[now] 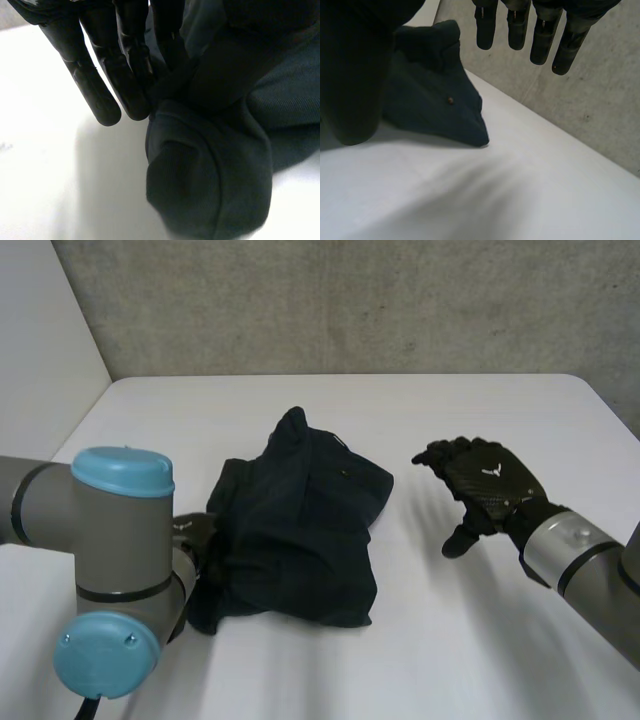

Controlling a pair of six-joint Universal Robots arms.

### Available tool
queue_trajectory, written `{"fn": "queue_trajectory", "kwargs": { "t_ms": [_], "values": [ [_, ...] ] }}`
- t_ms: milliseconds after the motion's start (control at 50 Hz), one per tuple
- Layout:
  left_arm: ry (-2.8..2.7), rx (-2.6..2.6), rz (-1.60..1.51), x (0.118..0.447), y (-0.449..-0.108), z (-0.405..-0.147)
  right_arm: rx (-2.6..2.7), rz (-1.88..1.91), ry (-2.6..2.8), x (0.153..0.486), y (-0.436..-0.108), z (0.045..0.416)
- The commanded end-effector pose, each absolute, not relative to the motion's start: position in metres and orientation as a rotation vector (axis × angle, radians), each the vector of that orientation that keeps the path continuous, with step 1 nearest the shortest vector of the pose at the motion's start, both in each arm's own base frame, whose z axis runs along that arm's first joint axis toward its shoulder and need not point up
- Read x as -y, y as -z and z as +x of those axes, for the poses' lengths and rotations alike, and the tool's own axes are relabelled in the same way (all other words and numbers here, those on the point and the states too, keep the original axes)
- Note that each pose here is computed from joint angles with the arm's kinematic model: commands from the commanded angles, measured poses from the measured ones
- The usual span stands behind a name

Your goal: Fold the shorts.

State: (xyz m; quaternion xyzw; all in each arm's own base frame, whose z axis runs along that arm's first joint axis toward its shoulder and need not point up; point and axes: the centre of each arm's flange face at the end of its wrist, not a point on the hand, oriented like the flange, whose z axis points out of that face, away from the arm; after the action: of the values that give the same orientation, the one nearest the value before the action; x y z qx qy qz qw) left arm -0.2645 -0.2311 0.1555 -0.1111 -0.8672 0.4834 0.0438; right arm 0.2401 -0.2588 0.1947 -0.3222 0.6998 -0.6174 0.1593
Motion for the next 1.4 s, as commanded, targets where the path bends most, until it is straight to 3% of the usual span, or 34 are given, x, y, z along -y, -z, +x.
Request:
{"fn": "queue_trajectory", "kwargs": {
  "t_ms": [20, 80, 200, 340, 460, 580, 660, 700, 820, 920, 1080, 1200, 1320, 1400],
  "values": [
    [-1.659, 2.482, -0.282, 0.233, -0.212, -0.264, -1.951, -1.003, 1.825, 0.280, -0.222, 0.249],
    [-1.743, 2.412, -0.275, 0.233, -0.235, -0.262, -1.974, -1.067, 1.791, 0.301, -0.216, 0.259],
    [-1.929, 2.308, -0.310, 0.241, -0.267, -0.255, -1.987, -1.202, 1.588, 0.309, -0.190, 0.307],
    [-2.010, 2.266, -0.367, 0.245, -0.279, -0.256, -2.021, -1.223, 1.421, 0.304, -0.147, 0.341],
    [-2.035, 2.229, -0.356, 0.247, -0.287, -0.259, -2.016, -1.136, 1.472, 0.295, -0.135, 0.366],
    [-2.091, 2.167, -0.337, 0.253, -0.302, -0.262, -2.017, -1.126, 1.509, 0.276, -0.152, 0.370],
    [-2.139, 2.113, -0.319, 0.259, -0.313, -0.264, -1.990, -1.106, 1.600, 0.258, -0.199, 0.351],
    [-2.162, 2.103, -0.336, 0.262, -0.316, -0.265, -1.991, -1.105, 1.604, 0.251, -0.207, 0.346],
    [-2.198, 2.124, -0.433, 0.267, -0.313, -0.271, -2.108, -1.140, 1.379, 0.214, -0.189, 0.334],
    [-2.237, 2.077, -0.426, 0.268, -0.326, -0.273, -2.013, -1.142, 1.221, 0.157, -0.189, 0.363],
    [-2.273, 2.019, -0.413, 0.268, -0.340, -0.276, -1.778, -0.962, 1.172, 0.112, -0.198, 0.412],
    [-2.279, 2.013, -0.409, 0.269, -0.342, -0.276, -1.732, -0.909, 1.163, 0.113, -0.193, 0.425],
    [-2.267, 2.028, -0.419, 0.266, -0.339, -0.275, -1.871, -1.018, 1.070, 0.109, -0.180, 0.404],
    [-2.274, 2.022, -0.419, 0.265, -0.342, -0.275, -2.027, -1.072, 1.079, 0.147, -0.186, 0.368]
  ]
}}
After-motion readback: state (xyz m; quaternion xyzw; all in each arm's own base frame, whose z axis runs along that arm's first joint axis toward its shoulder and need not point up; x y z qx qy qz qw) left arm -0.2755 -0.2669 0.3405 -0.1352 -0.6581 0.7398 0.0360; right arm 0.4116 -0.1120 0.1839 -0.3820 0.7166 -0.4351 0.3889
